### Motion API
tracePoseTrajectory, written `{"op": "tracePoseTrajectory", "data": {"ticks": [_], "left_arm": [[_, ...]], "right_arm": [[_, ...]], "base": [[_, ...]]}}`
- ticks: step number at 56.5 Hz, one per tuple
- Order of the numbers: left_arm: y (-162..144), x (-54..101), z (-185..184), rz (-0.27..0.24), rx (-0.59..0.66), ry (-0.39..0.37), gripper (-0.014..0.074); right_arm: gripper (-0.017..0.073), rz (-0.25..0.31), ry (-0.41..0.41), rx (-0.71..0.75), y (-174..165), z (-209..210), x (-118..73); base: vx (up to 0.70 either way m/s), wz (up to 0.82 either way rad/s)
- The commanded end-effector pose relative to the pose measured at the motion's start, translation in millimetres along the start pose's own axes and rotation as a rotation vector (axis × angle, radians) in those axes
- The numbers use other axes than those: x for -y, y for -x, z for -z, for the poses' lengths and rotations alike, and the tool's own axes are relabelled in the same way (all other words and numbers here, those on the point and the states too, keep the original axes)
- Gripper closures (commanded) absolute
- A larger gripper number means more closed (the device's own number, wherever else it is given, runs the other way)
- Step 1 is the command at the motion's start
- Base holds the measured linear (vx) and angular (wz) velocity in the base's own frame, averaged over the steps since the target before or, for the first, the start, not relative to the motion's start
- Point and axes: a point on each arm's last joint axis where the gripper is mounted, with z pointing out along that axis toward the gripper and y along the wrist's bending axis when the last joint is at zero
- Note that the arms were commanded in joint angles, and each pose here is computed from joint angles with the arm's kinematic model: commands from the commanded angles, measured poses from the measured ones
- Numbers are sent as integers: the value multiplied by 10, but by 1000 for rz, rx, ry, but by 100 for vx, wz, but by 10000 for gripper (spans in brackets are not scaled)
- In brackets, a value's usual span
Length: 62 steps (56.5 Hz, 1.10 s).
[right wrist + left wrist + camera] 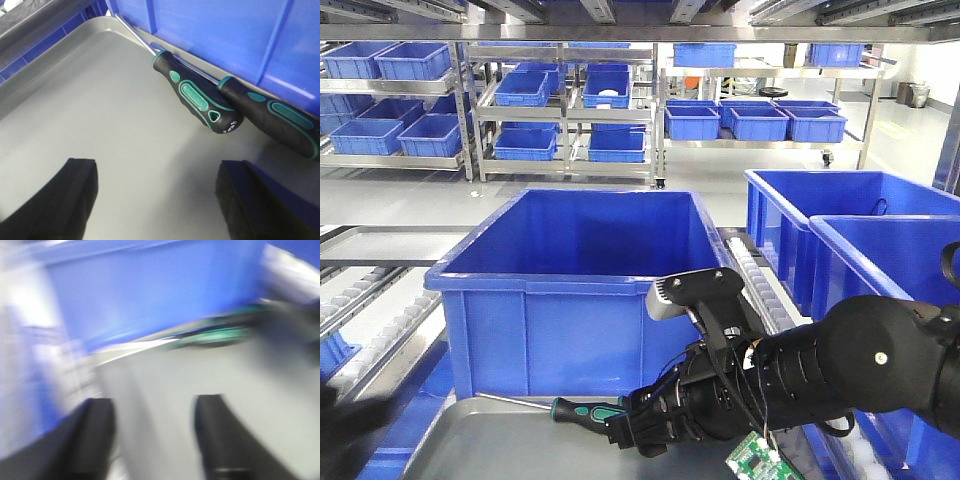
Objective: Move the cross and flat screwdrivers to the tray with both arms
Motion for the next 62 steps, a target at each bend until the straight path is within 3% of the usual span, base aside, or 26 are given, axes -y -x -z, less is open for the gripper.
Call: {"op": "tracePoseTrajectory", "data": {"ticks": [1,7,15,30,38,62], "left_arm": [[-157,-73,229,19,210,70,295],[-590,-136,393,37,332,137,430],[-1132,-170,439,54,405,199,594],[-1836,-175,286,48,474,211,601],[-1852,-166,331,32,546,215,601],[-1850,-167,328,34,543,215,599]], "right_arm": [[-8,9,0,124,176,210,-49],[-8,9,0,124,176,210,-49],[-8,9,0,124,176,210,-49],[-8,9,0,123,175,210,-49],[-8,7,0,124,176,207,-48],[-8,7,1,119,172,203,-48]], "base": [[0,0],[0,0],[0,0],[0,0],[0,0],[0,0]]}}
